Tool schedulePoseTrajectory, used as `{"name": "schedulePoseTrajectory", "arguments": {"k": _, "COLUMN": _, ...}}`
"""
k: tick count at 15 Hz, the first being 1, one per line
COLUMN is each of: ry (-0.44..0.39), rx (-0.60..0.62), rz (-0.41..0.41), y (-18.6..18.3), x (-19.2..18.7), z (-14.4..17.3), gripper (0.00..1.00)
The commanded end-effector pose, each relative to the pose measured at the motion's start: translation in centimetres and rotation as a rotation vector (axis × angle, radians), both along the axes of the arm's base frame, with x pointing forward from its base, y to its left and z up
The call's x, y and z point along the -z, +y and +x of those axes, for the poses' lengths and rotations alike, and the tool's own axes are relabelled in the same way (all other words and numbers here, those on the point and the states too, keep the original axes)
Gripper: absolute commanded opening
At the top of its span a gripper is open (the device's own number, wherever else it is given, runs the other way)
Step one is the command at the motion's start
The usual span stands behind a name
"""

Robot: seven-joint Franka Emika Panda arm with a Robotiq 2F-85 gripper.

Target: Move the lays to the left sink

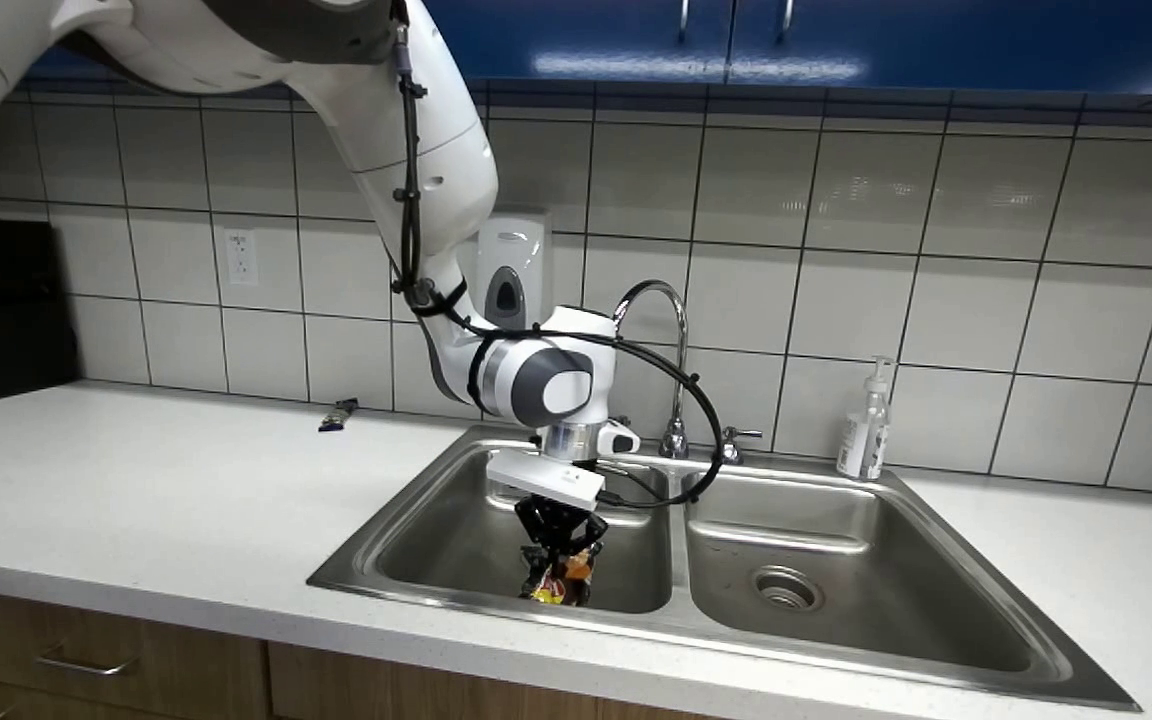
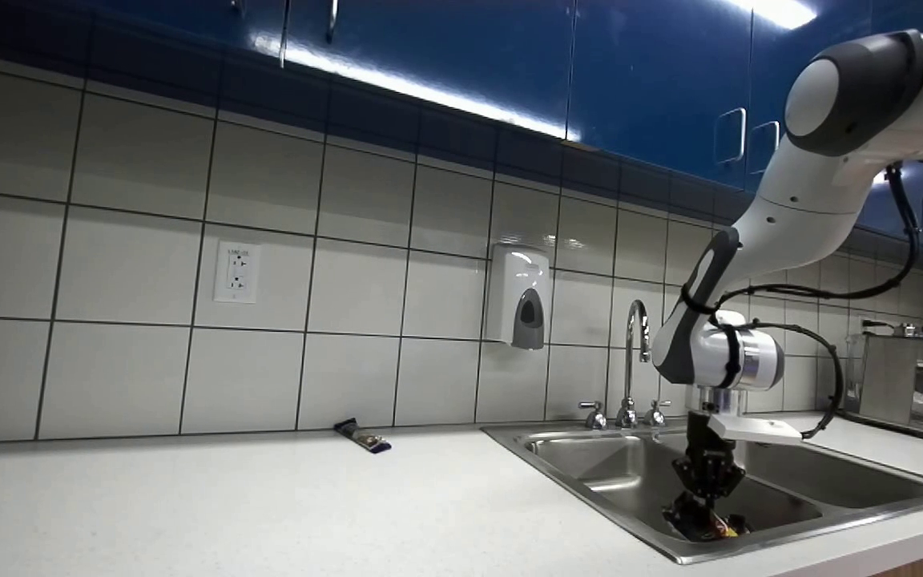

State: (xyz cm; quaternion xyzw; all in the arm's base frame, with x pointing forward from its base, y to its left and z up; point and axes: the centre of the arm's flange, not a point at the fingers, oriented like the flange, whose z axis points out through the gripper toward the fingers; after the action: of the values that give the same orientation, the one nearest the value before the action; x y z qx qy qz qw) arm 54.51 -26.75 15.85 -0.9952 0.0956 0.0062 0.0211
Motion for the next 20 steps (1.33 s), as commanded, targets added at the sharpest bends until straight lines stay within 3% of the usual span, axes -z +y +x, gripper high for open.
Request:
{"name": "schedulePoseTrajectory", "arguments": {"k": 1, "ry": -0.019, "rx": -0.011, "rz": 0.005, "y": -0.6, "x": 0.4, "z": 0.2, "gripper": 0.0}}
{"name": "schedulePoseTrajectory", "arguments": {"k": 6, "ry": -0.016, "rx": -0.008, "rz": 0.003, "y": -0.5, "x": 0.5, "z": 0.0, "gripper": 0.0}}
{"name": "schedulePoseTrajectory", "arguments": {"k": 7, "ry": -0.017, "rx": -0.002, "rz": 0.006, "y": -0.4, "x": 0.4, "z": -0.1, "gripper": 0.26}}
{"name": "schedulePoseTrajectory", "arguments": {"k": 8, "ry": -0.017, "rx": -0.002, "rz": 0.006, "y": -0.4, "x": 0.4, "z": -0.1, "gripper": 0.27}}
{"name": "schedulePoseTrajectory", "arguments": {"k": 14, "ry": -0.019, "rx": 0.014, "rz": 0.008, "y": -0.5, "x": -0.8, "z": -1.0, "gripper": 0.72}}
{"name": "schedulePoseTrajectory", "arguments": {"k": 17, "ry": -0.036, "rx": -0.002, "rz": -0.015, "y": 0.4, "x": -3.5, "z": -1.0, "gripper": 0.94}}
{"name": "schedulePoseTrajectory", "arguments": {"k": 18, "ry": -0.05, "rx": -0.01, "rz": -0.023, "y": 0.9, "x": -4.8, "z": -0.9, "gripper": 0.99}}
{"name": "schedulePoseTrajectory", "arguments": {"k": 20, "ry": -0.07, "rx": -0.026, "rz": -0.039, "y": 2.0, "x": -7.5, "z": -0.8, "gripper": 1.0}}
